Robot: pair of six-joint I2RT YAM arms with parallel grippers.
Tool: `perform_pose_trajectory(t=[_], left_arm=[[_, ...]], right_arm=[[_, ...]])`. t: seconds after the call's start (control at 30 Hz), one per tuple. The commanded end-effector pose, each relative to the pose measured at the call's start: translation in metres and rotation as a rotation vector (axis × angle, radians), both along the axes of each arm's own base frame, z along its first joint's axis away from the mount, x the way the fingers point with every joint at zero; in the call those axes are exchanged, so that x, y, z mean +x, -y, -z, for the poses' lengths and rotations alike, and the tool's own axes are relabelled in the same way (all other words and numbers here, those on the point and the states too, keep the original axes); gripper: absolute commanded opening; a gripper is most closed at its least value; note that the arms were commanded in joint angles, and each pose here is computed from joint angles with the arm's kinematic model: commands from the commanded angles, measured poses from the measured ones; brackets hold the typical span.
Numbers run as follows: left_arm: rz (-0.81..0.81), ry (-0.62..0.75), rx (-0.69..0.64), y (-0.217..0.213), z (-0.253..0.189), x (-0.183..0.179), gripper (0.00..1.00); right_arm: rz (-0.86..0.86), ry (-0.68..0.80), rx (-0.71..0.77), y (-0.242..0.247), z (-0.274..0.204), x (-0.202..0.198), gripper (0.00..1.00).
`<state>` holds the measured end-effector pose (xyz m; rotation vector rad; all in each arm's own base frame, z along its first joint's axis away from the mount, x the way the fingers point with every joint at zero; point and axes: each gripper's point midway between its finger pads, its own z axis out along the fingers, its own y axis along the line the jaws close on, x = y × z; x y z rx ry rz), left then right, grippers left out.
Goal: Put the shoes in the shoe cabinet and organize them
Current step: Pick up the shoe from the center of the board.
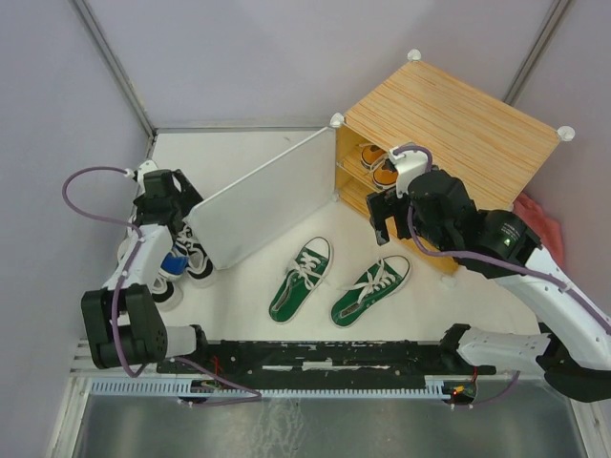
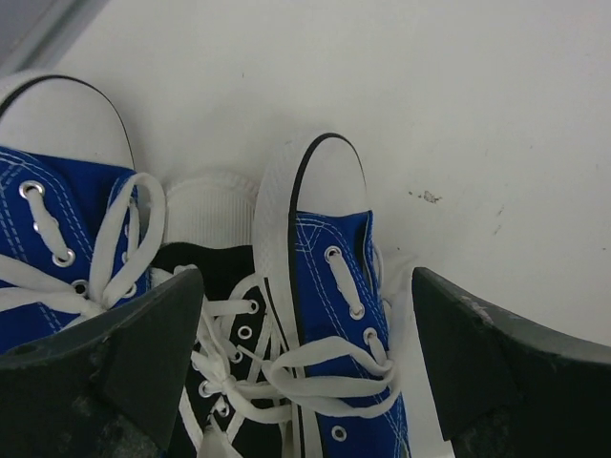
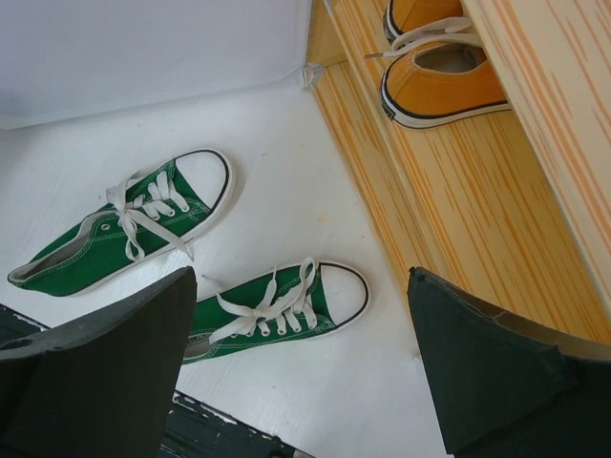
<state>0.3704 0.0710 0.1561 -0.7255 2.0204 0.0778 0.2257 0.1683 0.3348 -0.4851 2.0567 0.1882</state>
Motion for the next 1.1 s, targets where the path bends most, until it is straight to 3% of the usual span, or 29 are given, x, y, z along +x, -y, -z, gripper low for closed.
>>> perform_pose_trajectory(t=[0.0, 0.37, 0.57, 0.8, 0.9, 1.07], left_arm=[[-0.064, 0.129, -0.054, -0.008, -0.01, 0.029, 0.95], [-0.122, 0.123, -0.066, -0.028, 0.008, 0.057, 0.95], [-0.159, 0.041, -0.077, -0.04, 0.051, 0.058, 0.96], [-0.087, -0.014, -0.114, -0.03, 0.093, 0.071, 0.95], [-0.039, -0.006, -0.143, -0.02, 0.1, 0.071, 0.84], [0.021, -0.013, -0.162, -0.009, 0.1, 0.07, 0.47]], right_arm=[[0.009, 0.024, 0.04, -0.001, -0.006, 0.001, 0.99], [0.028, 0.009, 0.022, 0.002, 0.002, 0.003, 0.99], [0.027, -0.002, 0.013, 0.001, 0.006, 0.004, 0.99], [0.028, -0.006, 0.012, 0.003, 0.008, 0.003, 0.99], [0.03, 0.0, 0.016, 0.005, 0.006, 0.002, 0.99], [0.036, 0.014, 0.028, 0.01, 0.001, -0.001, 0.99]])
